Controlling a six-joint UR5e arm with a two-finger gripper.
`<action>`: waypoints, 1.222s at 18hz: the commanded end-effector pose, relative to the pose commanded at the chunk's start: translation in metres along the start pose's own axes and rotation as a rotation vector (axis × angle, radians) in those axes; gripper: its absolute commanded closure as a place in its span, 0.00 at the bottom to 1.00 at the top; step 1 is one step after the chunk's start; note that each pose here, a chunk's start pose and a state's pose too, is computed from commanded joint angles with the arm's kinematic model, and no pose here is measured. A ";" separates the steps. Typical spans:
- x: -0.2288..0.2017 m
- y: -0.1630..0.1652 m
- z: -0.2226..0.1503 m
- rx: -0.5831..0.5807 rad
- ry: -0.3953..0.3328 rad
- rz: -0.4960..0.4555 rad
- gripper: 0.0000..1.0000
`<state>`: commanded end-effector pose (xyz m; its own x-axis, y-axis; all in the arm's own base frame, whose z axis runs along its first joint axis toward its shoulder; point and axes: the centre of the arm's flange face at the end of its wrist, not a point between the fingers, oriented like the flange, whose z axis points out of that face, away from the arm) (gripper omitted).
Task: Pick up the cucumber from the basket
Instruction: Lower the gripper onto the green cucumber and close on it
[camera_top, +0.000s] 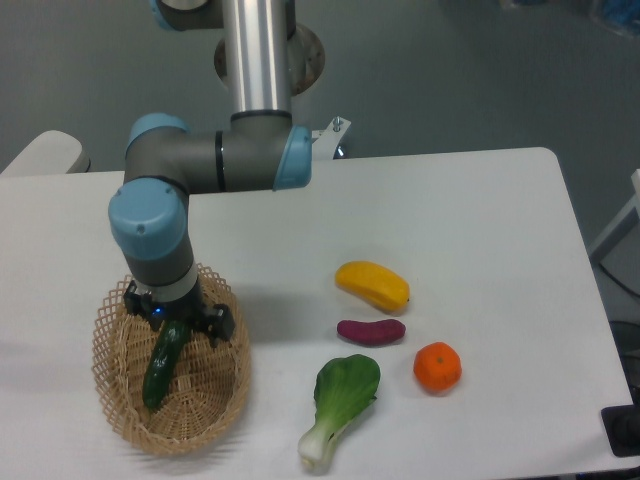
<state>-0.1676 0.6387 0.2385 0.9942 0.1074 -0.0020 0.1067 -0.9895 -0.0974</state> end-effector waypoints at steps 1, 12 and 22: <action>0.003 -0.002 0.007 -0.005 -0.001 0.003 0.00; 0.023 -0.003 0.029 -0.029 0.009 0.030 0.00; 0.024 -0.002 0.033 -0.036 0.012 0.042 0.63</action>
<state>-0.1441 0.6461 0.2058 0.9979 0.0650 0.0063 0.0653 -0.9960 -0.0614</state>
